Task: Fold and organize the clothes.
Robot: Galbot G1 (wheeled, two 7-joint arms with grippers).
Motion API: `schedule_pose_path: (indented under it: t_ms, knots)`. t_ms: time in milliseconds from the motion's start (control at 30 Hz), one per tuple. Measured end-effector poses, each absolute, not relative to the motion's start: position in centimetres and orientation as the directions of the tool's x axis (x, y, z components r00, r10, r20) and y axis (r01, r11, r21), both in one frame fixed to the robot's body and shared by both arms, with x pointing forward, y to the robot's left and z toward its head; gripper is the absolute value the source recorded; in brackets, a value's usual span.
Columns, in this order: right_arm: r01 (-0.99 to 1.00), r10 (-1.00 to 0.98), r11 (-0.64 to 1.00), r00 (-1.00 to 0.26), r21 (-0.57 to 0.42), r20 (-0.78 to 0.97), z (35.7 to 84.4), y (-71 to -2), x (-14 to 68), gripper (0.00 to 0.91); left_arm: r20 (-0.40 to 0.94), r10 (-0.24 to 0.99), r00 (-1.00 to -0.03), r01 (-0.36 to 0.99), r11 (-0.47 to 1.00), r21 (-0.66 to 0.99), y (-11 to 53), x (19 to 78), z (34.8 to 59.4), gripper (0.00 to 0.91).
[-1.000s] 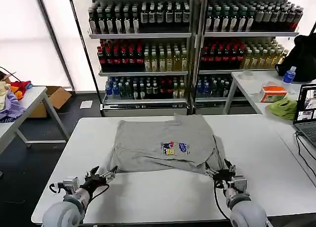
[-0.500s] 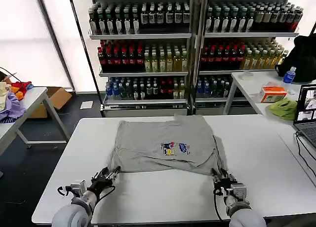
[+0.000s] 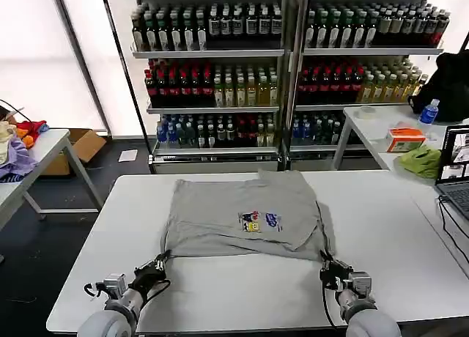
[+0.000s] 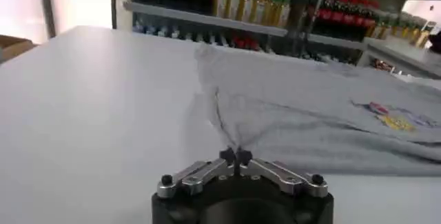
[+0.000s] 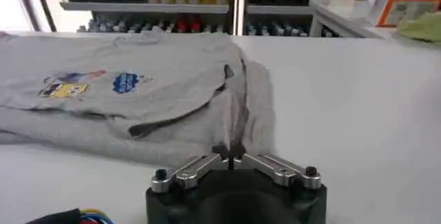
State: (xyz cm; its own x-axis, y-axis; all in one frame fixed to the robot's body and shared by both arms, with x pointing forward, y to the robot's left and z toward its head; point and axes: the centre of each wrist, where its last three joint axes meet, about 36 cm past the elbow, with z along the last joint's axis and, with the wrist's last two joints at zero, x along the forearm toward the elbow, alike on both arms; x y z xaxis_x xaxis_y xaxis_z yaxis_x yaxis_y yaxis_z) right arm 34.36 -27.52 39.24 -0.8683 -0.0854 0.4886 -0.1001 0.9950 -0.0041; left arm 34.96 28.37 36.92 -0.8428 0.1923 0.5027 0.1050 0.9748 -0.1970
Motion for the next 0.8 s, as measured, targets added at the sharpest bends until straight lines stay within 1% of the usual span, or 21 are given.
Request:
schedule_pose_path:
  t_ms: [200,700,733,767,800]
  knots:
    - [-0.137,-0.125,0.99,-0.86,0.011,0.495,40.4,-28.3,32.8,0.0,0.505,0.19,-0.842,0.111,0.977,-0.181,29.1,33.0,37.9,0.0]
    - [-0.162,-0.143,0.987,-0.837,0.01,0.528,42.1,-30.4,27.6,0.0,0.551,0.185,-0.814,0.161,0.983,-0.093,31.1,26.7,42.2,0.0]
    - [-0.163,-0.143,0.987,-0.835,0.008,0.532,42.2,-30.4,27.2,0.0,0.557,0.188,-0.809,0.165,0.982,-0.091,31.0,26.2,42.4,0.01]
    - [-0.165,-0.143,0.986,-0.832,0.007,0.536,42.3,-30.4,26.8,0.0,0.562,0.189,-0.805,0.168,0.982,-0.09,31.0,25.8,42.6,0.091]
    - [-0.167,-0.144,0.986,-0.828,0.006,0.541,42.4,-30.5,26.4,0.0,0.568,0.192,-0.8,0.173,0.981,-0.089,31.0,25.4,42.8,0.322]
